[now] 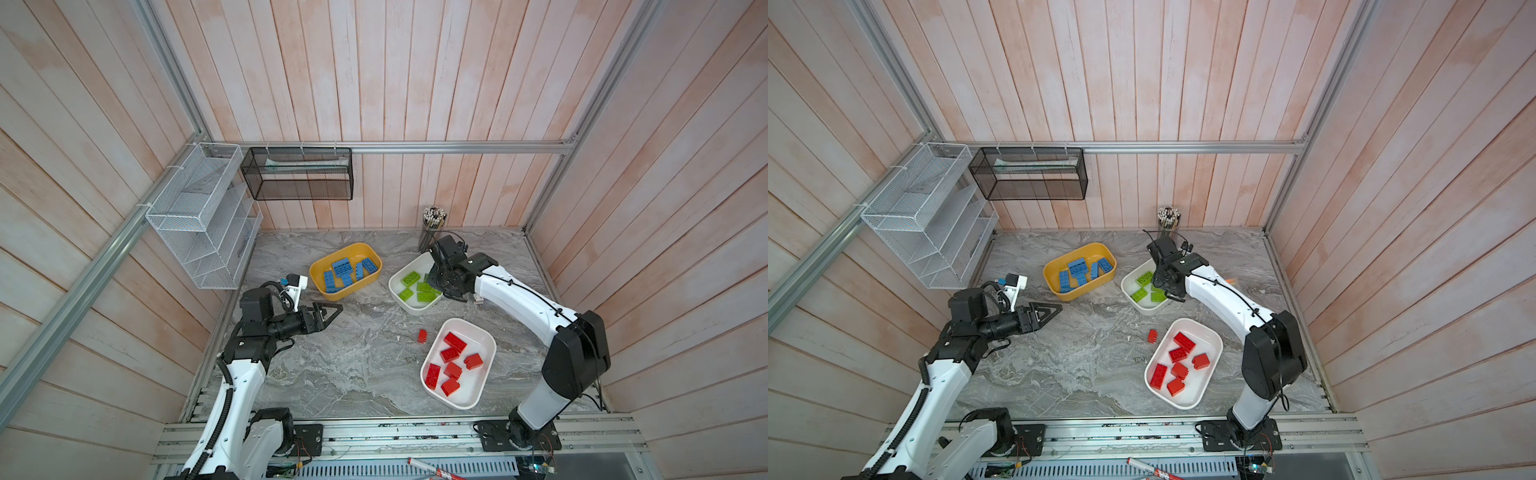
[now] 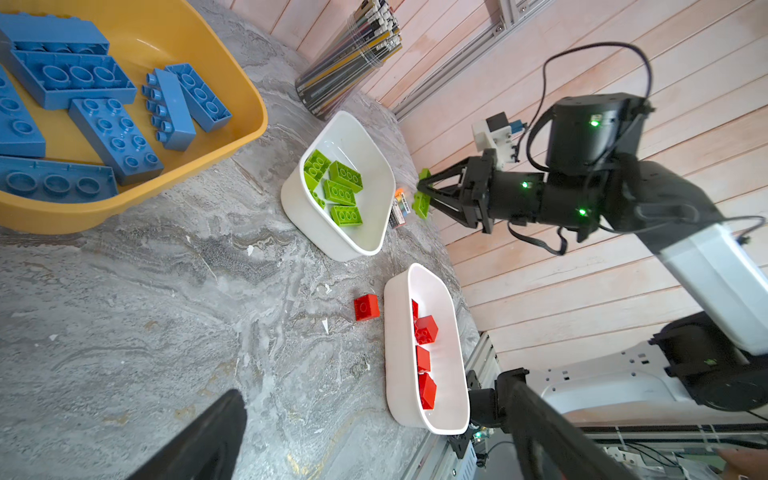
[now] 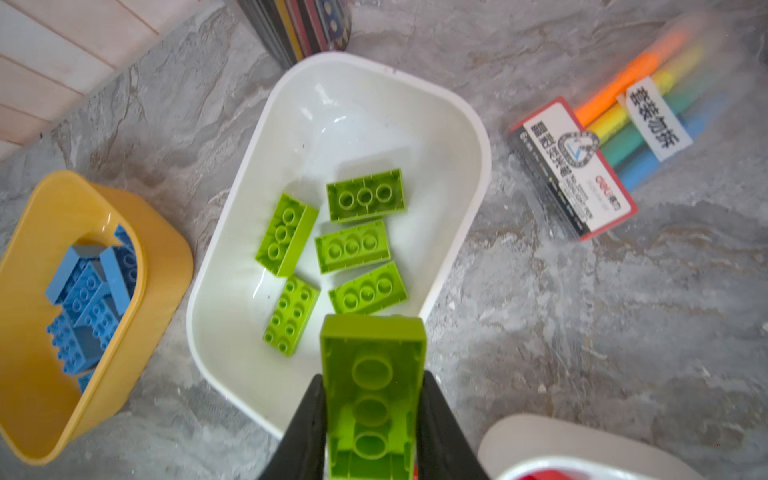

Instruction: Sort the legos into containers by color

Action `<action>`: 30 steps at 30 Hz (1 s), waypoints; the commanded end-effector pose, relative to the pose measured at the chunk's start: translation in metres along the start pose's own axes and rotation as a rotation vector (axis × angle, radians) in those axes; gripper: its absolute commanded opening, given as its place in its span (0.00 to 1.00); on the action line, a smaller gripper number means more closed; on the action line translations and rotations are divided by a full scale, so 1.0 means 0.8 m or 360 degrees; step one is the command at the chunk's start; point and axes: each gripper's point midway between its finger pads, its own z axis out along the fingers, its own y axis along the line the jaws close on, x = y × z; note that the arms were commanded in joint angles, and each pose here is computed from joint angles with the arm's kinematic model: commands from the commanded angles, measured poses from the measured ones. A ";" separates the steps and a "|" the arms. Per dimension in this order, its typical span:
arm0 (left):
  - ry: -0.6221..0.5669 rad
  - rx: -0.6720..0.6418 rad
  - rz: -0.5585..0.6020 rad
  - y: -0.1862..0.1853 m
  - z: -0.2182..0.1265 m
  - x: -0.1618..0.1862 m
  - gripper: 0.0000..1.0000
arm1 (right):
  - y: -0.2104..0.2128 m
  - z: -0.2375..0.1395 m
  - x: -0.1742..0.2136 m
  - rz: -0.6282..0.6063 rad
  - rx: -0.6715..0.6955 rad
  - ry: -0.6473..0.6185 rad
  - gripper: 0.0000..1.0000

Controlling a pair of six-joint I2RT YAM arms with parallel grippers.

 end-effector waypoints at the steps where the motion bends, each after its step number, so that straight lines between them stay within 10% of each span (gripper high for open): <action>1: -0.0037 0.0080 0.0063 -0.022 -0.004 -0.015 1.00 | 0.038 0.034 -0.026 -0.0075 -0.0189 0.0000 0.22; 15: -0.0012 0.0066 0.0063 -0.019 0.000 -0.014 1.00 | 0.062 0.140 -0.059 0.0125 -0.0352 0.0139 0.44; 30: 0.0022 0.0031 0.0063 -0.005 0.004 -0.001 1.00 | -0.007 -0.032 0.116 -0.0016 -0.0154 0.0325 0.60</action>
